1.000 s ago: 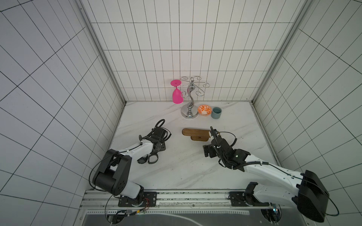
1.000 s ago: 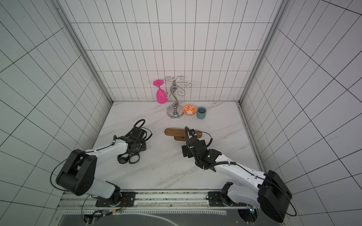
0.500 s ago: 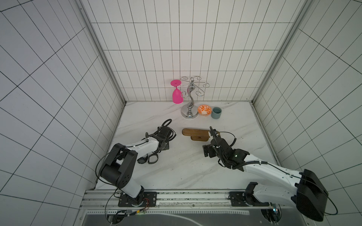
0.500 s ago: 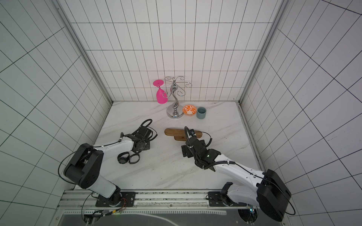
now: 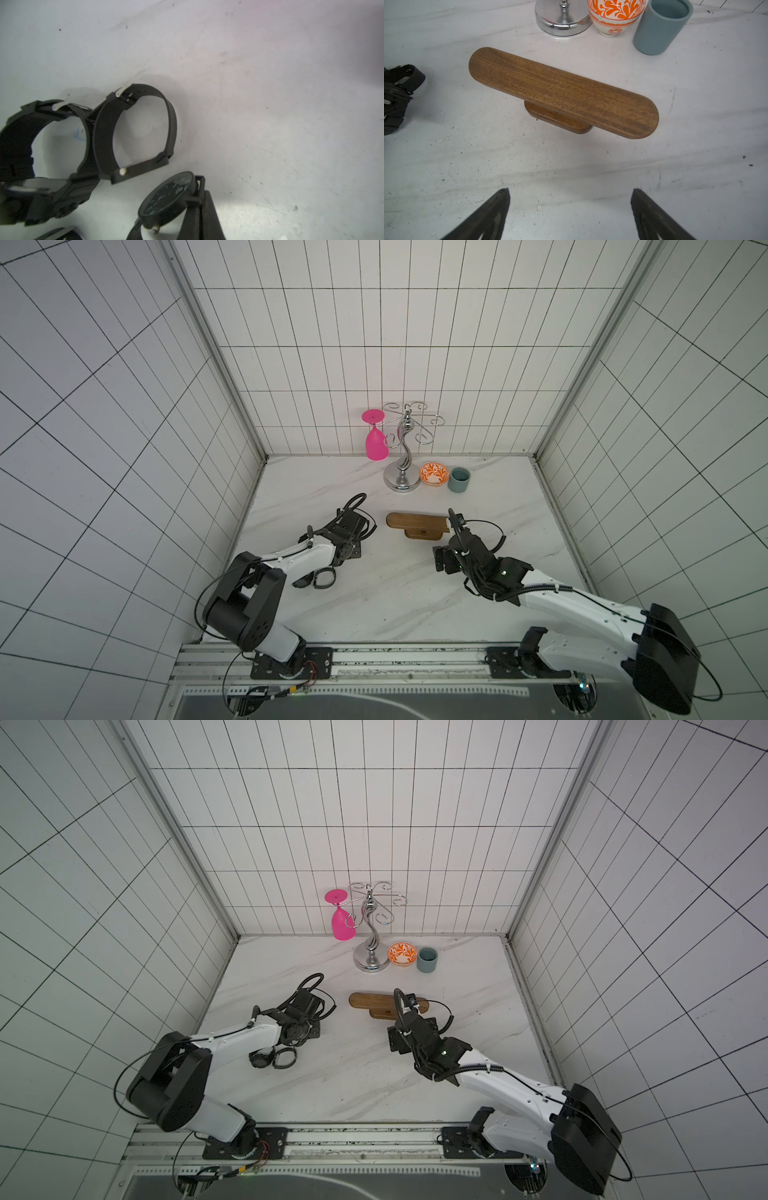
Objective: Place watch on stand
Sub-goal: Pick up the watch at the center of the board.
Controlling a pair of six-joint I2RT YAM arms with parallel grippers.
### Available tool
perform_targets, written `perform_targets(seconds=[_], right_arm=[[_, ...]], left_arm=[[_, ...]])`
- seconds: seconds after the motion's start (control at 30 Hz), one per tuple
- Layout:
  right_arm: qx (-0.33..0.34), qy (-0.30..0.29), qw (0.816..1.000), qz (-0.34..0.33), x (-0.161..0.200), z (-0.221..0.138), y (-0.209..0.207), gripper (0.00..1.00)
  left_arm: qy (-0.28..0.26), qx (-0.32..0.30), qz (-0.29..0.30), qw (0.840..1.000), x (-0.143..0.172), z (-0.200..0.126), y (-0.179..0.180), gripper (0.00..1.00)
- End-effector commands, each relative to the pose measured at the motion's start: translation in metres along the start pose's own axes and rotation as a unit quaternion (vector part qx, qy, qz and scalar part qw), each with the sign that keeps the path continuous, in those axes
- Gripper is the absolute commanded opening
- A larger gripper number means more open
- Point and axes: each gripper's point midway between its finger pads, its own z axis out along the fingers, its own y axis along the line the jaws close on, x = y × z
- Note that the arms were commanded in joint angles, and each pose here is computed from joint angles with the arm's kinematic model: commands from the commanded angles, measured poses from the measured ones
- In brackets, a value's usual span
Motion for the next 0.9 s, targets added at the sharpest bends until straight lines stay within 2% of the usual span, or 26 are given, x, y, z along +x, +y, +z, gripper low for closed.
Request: perform_targets(seconds=[0.0,0.1,0.2,0.27,0.33,0.4,0.47,0.57,0.7,0.87], right_arm=[[0.034,-0.021,0.999,0.031,-0.002,-0.012,-0.018,0.92],[0.024,-0.046,0.997,0.048,-0.009,-0.022,-0.02,0.92],[0.015,-0.06,0.996,0.061,-0.013,-0.028,-0.022,0.92],[0.011,-0.057,0.996,0.069,-0.015,-0.029,-0.023,0.93],[-0.006,-0.053,0.996,0.076,-0.016,-0.028,-0.022,0.93],[-0.034,-0.054,0.995,0.077,-0.018,-0.028,-0.019,0.93],[-0.037,-0.055,0.994,0.085,-0.019,-0.027,-0.026,0.93],[-0.061,-0.06,0.992,0.089,-0.028,-0.03,-0.031,0.92],[-0.131,-0.083,0.985,0.072,-0.041,-0.04,-0.013,0.91],[-0.234,-0.114,0.964,0.045,-0.046,-0.057,0.018,0.91]], left_arm=[[-0.074,0.072,0.011,0.995,-0.028,-0.031,-0.03,0.0],[-0.115,0.145,0.035,0.982,-0.035,-0.061,-0.061,0.0],[-0.169,0.226,0.07,0.957,-0.04,-0.097,-0.094,0.0],[-0.209,0.292,0.103,0.928,-0.038,-0.124,-0.117,0.0],[-0.257,0.353,0.138,0.889,-0.035,-0.157,-0.137,0.0],[-0.295,0.398,0.166,0.852,-0.029,-0.185,-0.154,0.0],[-0.317,0.429,0.187,0.825,-0.024,-0.206,-0.169,0.0],[-0.336,0.476,0.214,0.784,-0.015,-0.228,-0.189,0.0],[-0.363,0.537,0.233,0.725,-0.004,-0.251,-0.204,0.0],[-0.393,0.583,0.249,0.666,0.006,-0.275,-0.207,0.0]])
